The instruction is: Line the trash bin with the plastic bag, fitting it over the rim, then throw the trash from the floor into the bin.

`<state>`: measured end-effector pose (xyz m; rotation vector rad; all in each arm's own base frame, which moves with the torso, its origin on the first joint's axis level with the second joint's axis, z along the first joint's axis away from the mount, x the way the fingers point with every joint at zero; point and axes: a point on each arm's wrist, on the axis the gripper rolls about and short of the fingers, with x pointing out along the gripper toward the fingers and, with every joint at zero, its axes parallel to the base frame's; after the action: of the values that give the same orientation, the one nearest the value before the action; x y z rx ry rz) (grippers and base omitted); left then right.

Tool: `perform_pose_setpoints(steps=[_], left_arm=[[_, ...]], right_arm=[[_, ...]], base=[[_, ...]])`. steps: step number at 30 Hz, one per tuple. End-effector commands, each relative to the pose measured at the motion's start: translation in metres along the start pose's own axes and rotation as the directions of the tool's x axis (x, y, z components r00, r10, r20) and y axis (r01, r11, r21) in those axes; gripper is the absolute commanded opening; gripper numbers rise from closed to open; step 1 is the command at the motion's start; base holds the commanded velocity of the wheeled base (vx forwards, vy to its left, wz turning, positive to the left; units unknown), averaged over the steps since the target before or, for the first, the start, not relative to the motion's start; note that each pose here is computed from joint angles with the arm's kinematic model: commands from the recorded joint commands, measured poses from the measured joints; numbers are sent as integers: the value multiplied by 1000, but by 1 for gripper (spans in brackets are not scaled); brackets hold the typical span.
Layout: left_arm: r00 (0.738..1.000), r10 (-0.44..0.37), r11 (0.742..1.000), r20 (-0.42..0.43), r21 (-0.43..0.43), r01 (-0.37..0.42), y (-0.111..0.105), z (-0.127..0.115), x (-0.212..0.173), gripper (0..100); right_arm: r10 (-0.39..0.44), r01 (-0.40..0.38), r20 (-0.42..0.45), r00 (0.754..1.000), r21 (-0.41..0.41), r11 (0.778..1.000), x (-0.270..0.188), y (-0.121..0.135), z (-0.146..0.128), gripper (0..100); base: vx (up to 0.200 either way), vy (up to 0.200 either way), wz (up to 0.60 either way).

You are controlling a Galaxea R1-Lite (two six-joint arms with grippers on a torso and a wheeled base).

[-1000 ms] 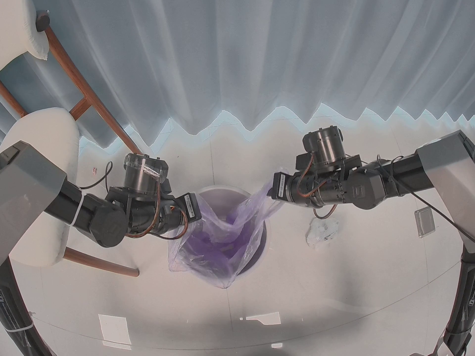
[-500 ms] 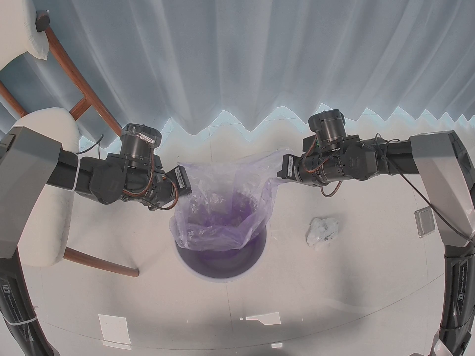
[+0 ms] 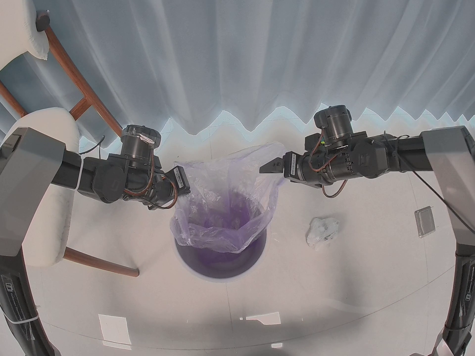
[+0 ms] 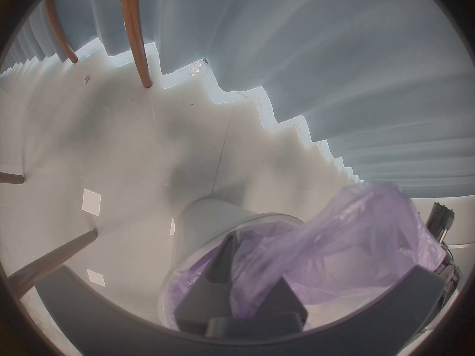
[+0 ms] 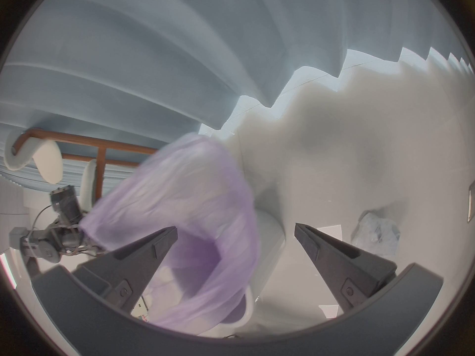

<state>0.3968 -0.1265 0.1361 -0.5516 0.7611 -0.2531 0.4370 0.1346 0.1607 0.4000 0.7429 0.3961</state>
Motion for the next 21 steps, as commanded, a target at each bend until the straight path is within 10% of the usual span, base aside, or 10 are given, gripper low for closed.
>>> perform_pose_setpoints(steps=[1,14,15,21], left_arm=[[1000,-1,1000,5,0,1,0,1,-1,0],[1000,20,1000,-2,-5,-20,3,-4,-3,0],[1000,20,1000,0,-5,-20,3,-3,-3,0],[1000,21,1000,9,-11,-21,6,0,-5,0]], right_arm=[[69,-69,3,998,-27,997,-40,29,-3,100],[22,-25,-104,994,-32,999,-30,54,-51,100],[4,-7,-108,994,-28,1000,-29,57,-57,0],[-3,-1,-106,994,-39,999,-43,67,-62,0]], base=[[0,0,0],[0,0,0],[0,0,0],[0,0,0]])
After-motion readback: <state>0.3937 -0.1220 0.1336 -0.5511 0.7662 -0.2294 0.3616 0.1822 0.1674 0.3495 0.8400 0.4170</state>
